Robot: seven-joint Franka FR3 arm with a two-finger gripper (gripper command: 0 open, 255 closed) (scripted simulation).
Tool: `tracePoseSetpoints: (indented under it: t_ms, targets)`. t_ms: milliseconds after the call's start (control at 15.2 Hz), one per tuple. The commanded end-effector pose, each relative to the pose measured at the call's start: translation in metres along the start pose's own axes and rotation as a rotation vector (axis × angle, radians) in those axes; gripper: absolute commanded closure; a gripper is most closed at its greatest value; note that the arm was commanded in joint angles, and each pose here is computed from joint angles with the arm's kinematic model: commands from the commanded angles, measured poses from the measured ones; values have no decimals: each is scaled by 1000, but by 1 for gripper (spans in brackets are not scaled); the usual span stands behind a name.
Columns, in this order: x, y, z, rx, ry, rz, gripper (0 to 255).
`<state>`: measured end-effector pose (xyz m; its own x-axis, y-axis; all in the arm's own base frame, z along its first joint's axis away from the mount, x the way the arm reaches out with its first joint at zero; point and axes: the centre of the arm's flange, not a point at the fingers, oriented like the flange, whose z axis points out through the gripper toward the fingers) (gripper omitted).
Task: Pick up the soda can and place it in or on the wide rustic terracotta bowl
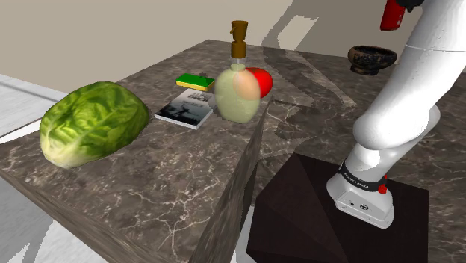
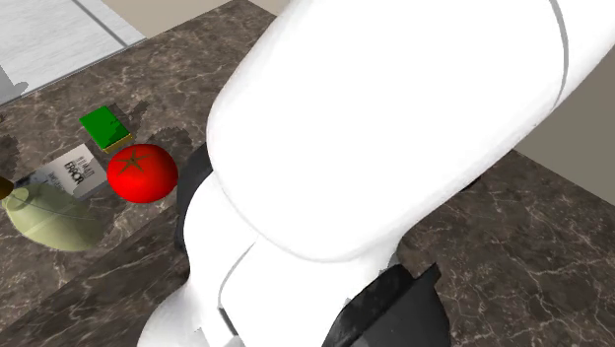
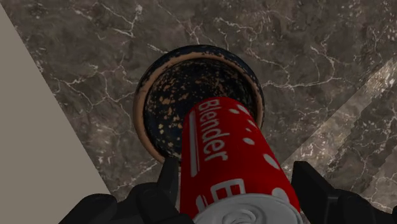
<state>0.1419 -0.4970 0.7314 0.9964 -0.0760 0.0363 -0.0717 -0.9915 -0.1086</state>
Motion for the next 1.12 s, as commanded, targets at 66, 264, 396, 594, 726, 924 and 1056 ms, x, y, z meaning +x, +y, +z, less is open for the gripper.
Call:
tracePoseSetpoints:
  t_ms: [66, 264, 396, 594, 726, 924, 1056]
  targets:
    - [-2, 2, 15, -1, 0, -1, 255]
    - [-2, 4, 30, -1, 0, -1, 255]
    - [-3, 5, 41, -1, 0, -1, 255]
    - [-3, 7, 57, -1, 0, -1, 255]
    - [-4, 8, 67, -1, 0, -1, 255]
    - [-4, 10, 83, -1, 0, -1, 255]
    - [-4, 10, 85, -1, 0, -1, 255]
